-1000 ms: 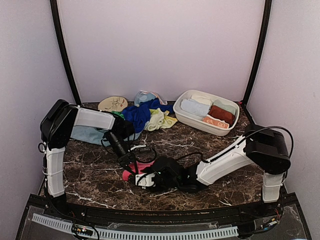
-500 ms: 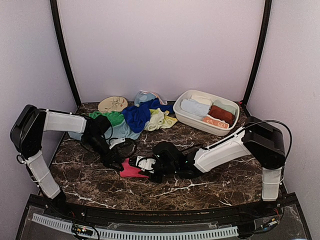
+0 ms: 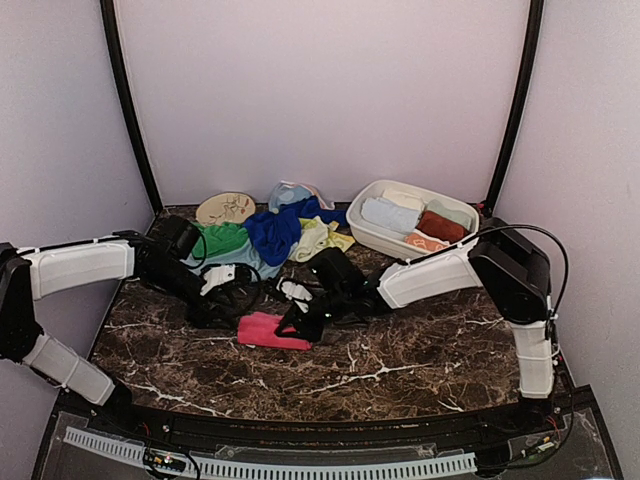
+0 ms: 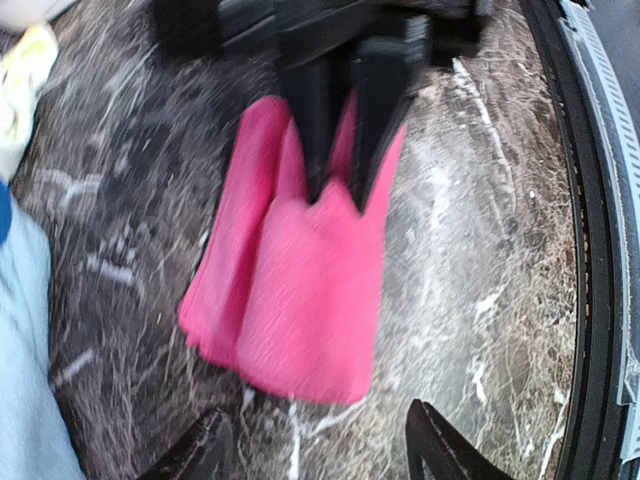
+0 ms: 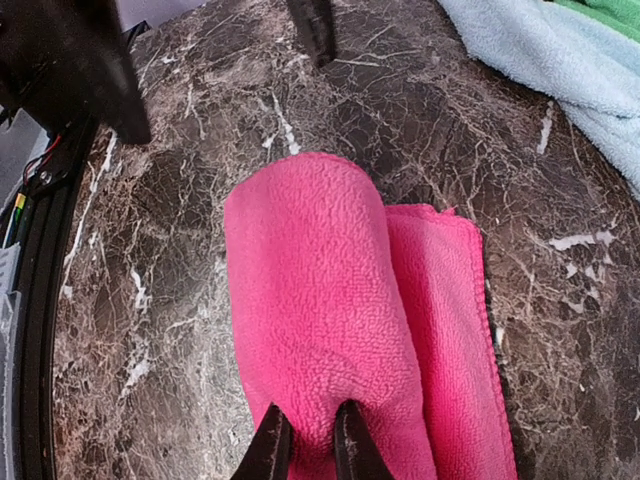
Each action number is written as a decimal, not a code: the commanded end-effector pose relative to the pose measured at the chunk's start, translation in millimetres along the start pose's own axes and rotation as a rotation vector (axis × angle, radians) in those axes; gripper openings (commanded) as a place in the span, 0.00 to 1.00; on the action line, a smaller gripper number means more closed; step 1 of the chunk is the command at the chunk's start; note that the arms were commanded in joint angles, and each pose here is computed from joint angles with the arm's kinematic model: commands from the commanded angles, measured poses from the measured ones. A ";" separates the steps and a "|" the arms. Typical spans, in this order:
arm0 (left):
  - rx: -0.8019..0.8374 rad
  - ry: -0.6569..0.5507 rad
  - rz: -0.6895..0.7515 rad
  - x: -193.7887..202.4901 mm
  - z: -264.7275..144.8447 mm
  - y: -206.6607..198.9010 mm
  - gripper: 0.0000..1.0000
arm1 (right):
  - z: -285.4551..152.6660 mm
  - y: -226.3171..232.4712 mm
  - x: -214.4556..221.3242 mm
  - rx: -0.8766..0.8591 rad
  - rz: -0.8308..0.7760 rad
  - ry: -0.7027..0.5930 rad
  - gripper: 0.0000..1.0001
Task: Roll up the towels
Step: Roll the towel at the center of the board, then pick up the towel from the center of the board, then roll the towel at the center of the board, then pass from the left arm to the right
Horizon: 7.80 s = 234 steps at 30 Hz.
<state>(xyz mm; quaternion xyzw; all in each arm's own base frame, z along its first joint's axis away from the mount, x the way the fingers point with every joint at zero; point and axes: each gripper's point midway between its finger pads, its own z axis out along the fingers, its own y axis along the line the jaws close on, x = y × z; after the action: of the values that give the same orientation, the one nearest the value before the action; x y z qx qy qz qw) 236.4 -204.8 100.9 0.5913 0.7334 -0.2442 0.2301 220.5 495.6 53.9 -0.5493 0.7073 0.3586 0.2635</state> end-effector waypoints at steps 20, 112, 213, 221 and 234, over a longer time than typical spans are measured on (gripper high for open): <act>-0.237 0.133 0.517 -22.6 85.1 -9.6 0.64 | 13.9 1.4 84.9 -0.203 0.469 0.245 0.10; 0.387 -0.116 -0.093 -121.6 -21.9 -45.7 0.03 | -124.6 38.0 -111.2 -0.349 0.320 -0.438 0.00; -0.331 -0.042 -0.098 -127.8 -32.6 58.3 0.00 | -146.0 8.5 -131.6 0.417 0.172 -0.700 1.00; -0.298 -0.030 -0.031 -125.4 -17.7 37.1 0.00 | -146.8 3.6 -140.1 0.416 0.189 -0.736 1.00; 0.160 -0.166 0.090 -147.7 -33.4 -59.3 0.00 | -144.3 15.9 -124.8 0.148 0.133 -0.654 1.00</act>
<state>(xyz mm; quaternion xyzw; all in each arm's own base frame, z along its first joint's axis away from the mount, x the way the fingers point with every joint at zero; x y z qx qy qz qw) 260.7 -296.3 183.5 0.5727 0.7399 -0.2274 0.2700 264.0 450.7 229.0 -0.2814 0.6834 0.4249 0.5227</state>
